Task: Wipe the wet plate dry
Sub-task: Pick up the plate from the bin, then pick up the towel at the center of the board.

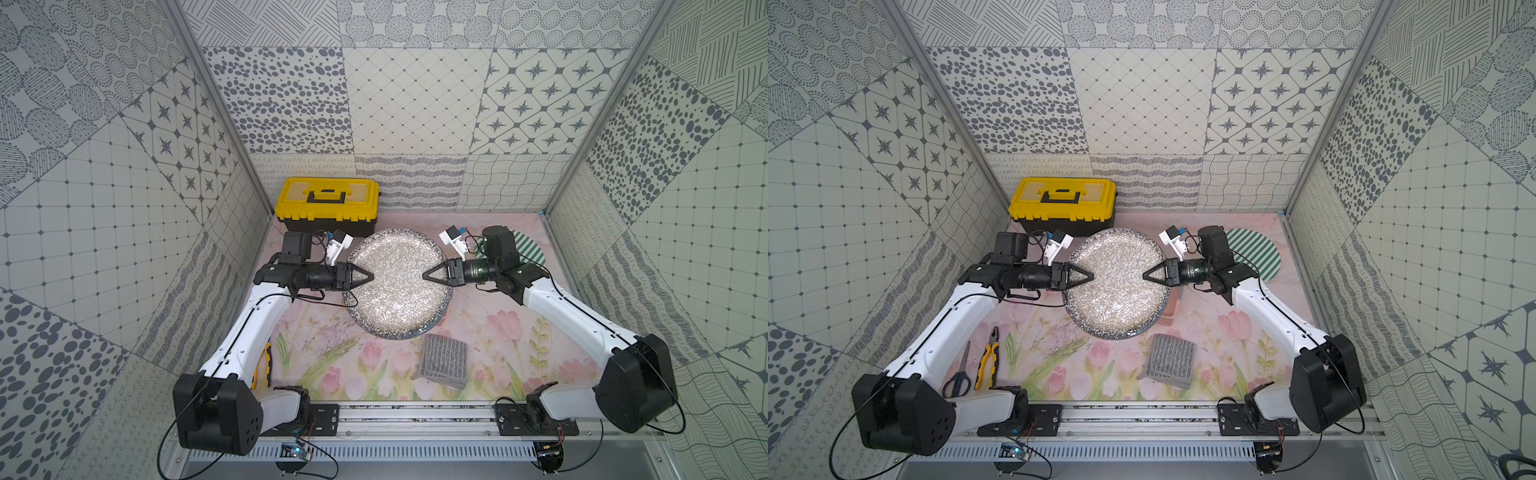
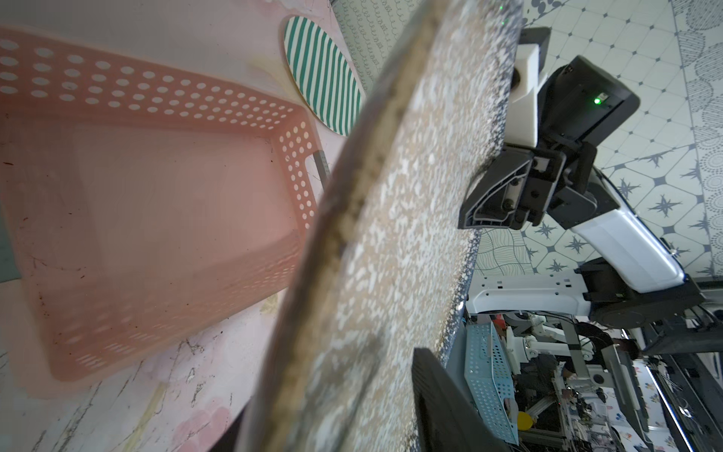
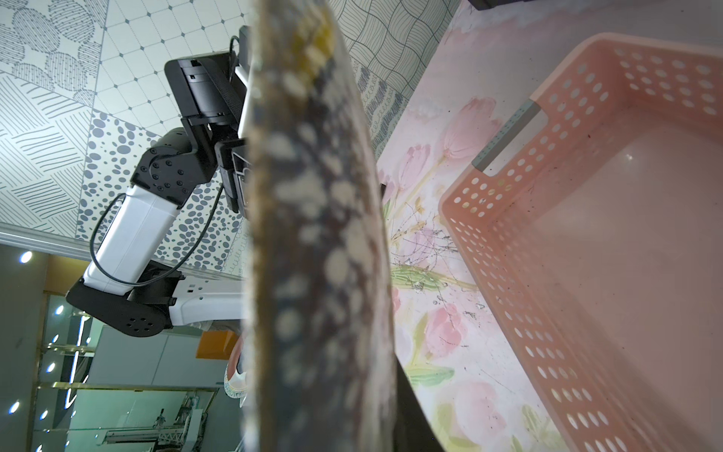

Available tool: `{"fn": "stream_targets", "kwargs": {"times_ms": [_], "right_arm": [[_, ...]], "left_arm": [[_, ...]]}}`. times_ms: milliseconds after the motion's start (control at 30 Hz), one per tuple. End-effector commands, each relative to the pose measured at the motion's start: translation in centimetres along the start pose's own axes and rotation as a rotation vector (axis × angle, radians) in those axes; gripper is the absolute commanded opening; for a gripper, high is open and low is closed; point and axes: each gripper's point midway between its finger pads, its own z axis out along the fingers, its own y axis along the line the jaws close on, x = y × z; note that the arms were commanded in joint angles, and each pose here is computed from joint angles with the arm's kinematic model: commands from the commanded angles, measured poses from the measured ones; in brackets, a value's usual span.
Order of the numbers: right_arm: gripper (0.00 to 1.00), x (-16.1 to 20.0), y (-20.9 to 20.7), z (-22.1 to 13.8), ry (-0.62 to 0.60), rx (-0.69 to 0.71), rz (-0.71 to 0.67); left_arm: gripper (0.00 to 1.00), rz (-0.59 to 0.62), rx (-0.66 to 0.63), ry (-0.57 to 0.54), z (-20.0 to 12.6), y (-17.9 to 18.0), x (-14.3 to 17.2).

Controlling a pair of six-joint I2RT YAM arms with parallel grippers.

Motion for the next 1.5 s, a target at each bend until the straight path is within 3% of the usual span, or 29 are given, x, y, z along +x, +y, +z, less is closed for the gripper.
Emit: {"fn": "stream_targets", "kwargs": {"times_ms": [0, 100, 233, 333, 500, 533, 567, 633, 800, 1033, 1300, 1467], "right_arm": [[0.0, -3.4, 4.0, -0.2, -0.08, -0.11, -0.224], [0.0, -3.5, 3.2, 0.2, -0.068, -0.105, -0.221], [0.0, -3.7, 2.0, 0.8, -0.056, -0.092, -0.209], [0.0, -3.9, 1.1, 1.1, -0.058, -0.071, -0.197], [0.02, -4.4, -1.0, 0.9, -0.077, 0.008, -0.152], [0.14, -4.5, -1.5, 0.7, -0.087, 0.033, -0.139], [0.32, -4.7, -2.2, 0.2, -0.107, 0.08, -0.12], [0.49, -4.7, -3.6, -0.8, -0.138, 0.173, -0.09], [0.63, -2.6, -7.3, -4.5, -0.194, 0.487, -0.033], [0.64, 4.8, -8.6, -7.0, -0.144, 0.703, 0.005], [0.62, 15.4, -9.0, -3.2, 0.047, 0.811, -0.029], [0.58, 19.5, -11.0, -1.5, 0.148, 0.904, -0.039]], "left_arm": [[0.48, -0.008, 0.246, 0.047, -0.9, -4.3, 1.4], [0.36, -0.012, 0.266, 0.052, -1.0, -4.6, 1.5], [0.11, -0.014, 0.262, 0.052, -1.0, -4.6, 1.4], [0.0, -0.013, 0.253, 0.049, -0.9, -4.5, 1.3], [0.0, 0.007, 0.238, 0.037, -1.1, -4.6, 1.0], [0.0, 0.014, 0.234, 0.033, -1.1, -4.7, 0.9], [0.0, 0.025, 0.231, 0.028, -1.2, -4.8, 0.9], [0.0, 0.037, 0.227, 0.019, -1.3, -4.9, 0.8], [0.0, 0.042, 0.219, 0.001, -1.3, -4.6, 0.4], [0.0, 0.034, 0.184, -0.022, -1.2, -3.8, -0.1], [0.0, 0.019, 0.171, -0.03, -1.1, -3.2, -0.5], [0.0, 0.005, 0.161, -0.031, -0.9, -2.7, -0.5]]}}
